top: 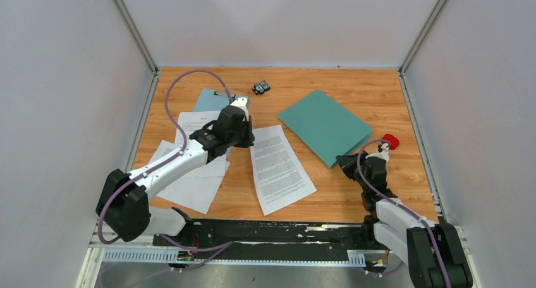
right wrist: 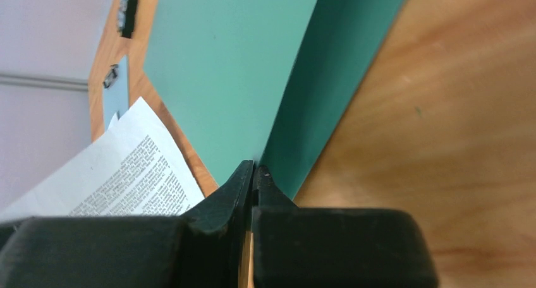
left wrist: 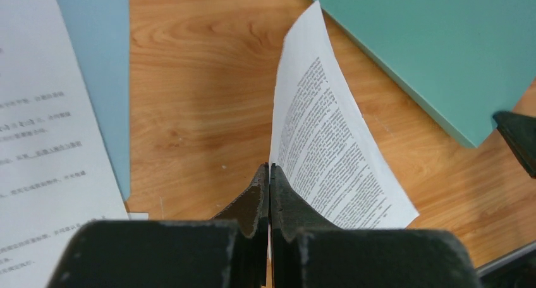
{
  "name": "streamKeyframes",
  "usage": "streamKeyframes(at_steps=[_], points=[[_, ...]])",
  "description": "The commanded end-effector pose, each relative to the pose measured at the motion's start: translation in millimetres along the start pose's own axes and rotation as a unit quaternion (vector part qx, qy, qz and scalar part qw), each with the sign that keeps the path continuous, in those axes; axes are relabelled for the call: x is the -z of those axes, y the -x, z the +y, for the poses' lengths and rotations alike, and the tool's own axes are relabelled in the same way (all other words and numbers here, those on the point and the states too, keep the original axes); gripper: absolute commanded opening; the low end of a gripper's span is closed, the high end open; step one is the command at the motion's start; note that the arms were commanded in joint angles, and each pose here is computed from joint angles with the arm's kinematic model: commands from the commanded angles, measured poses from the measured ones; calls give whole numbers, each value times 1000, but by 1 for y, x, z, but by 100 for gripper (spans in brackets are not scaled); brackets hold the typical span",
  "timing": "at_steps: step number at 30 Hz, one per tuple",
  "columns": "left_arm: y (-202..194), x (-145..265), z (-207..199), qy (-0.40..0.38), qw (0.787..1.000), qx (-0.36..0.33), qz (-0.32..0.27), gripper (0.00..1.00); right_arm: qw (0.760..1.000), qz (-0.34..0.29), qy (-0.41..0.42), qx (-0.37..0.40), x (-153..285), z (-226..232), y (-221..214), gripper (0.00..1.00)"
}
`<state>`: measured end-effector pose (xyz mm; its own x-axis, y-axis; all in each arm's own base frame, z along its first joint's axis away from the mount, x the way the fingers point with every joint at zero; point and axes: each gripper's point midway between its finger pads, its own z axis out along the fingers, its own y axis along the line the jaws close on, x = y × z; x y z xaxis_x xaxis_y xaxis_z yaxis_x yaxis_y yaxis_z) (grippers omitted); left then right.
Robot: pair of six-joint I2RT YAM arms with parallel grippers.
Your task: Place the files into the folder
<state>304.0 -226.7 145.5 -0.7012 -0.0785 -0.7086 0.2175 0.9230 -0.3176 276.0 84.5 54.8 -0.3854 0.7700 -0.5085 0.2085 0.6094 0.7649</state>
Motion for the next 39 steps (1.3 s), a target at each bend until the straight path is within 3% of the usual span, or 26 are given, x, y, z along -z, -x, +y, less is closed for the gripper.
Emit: streamKeyframes(at_steps=[1,6,10,20,26,32,39], points=[[54,28,12,12,998,38,-43,0,983,-43,89,153,5,55,32,0],[106,65,33,46,992,53,-103,0,934,-96,125,320,24,87,43,0],[144,92,42,71,986,60,-140,0,881,-123,130,438,40,106,47,0],[227,165,46,118,961,70,-239,0,781,-114,108,605,50,128,4,0],[273,202,15,65,953,81,-284,0,697,-122,96,700,57,139,-37,0],[300,216,-23,-22,948,90,-303,0,635,-100,123,756,59,140,-81,0],[289,204,-79,-187,942,97,-262,0,629,-62,157,759,59,144,-127,0]])
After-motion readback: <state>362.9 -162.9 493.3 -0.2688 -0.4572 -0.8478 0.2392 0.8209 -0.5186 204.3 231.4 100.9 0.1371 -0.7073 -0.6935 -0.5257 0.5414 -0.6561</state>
